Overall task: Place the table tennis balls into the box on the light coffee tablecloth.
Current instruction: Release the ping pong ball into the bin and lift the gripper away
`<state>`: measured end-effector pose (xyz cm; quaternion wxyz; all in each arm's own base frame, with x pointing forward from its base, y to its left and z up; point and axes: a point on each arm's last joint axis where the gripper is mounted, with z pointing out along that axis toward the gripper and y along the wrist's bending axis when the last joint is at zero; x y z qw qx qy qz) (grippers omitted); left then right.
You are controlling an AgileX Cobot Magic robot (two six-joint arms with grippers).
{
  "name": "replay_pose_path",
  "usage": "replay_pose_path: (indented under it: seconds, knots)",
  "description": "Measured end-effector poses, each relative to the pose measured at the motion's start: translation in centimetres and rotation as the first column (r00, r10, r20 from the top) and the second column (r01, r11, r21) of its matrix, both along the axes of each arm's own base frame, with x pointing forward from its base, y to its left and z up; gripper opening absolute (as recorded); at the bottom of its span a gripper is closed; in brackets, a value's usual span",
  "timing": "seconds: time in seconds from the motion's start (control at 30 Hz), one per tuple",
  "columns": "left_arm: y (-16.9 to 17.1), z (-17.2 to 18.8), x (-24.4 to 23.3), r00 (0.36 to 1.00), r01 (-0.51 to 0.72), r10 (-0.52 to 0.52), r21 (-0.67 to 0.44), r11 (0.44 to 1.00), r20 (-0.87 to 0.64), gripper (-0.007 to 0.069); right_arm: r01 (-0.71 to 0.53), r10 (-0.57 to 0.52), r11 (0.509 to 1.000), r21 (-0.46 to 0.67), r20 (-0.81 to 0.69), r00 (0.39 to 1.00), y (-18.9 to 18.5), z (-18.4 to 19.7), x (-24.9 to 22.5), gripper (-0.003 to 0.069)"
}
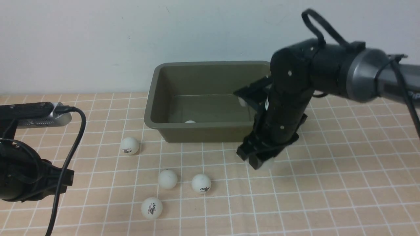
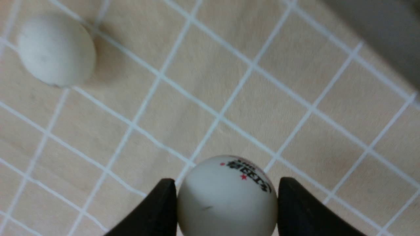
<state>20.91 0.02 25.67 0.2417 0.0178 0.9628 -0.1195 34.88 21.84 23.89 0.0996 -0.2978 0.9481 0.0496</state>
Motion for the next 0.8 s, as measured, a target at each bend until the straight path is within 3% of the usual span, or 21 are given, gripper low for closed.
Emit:
replay_pose_path:
  seconds: [0.17, 0.3, 0.43, 0.8]
  knots:
    - [0.0, 0.0, 0.0, 1.000, 0.000, 0.000, 0.000, 1.000, 0.000, -0.0069, -0.014, 0.002, 0.997, 0.076, 0.153, 0.988, 0.9, 4.4, 1.7, 0.0358]
    - [0.0, 0.0, 0.0, 1.000, 0.000, 0.000, 0.000, 1.000, 0.000, -0.0069, -0.017, -0.021, 0.993, 0.121, 0.302, 0.953, 1.0, 5.8, 3.5, 0.0358]
    - [0.0, 0.0, 0.0, 1.000, 0.000, 0.000, 0.000, 1.000, 0.000, -0.0069, 0.017, -0.064, 0.991, 0.136, 0.353, 0.934, 0.1, 4.1, 6.1, 0.0358]
    - [0.0, 0.0, 0.0, 1.000, 0.002, -0.002, 0.001, 1.000, 0.001, -0.0069, 0.077, -0.108, 0.990, 0.119, 0.285, 0.953, -1.5, -1.5, 10.6, 0.0382]
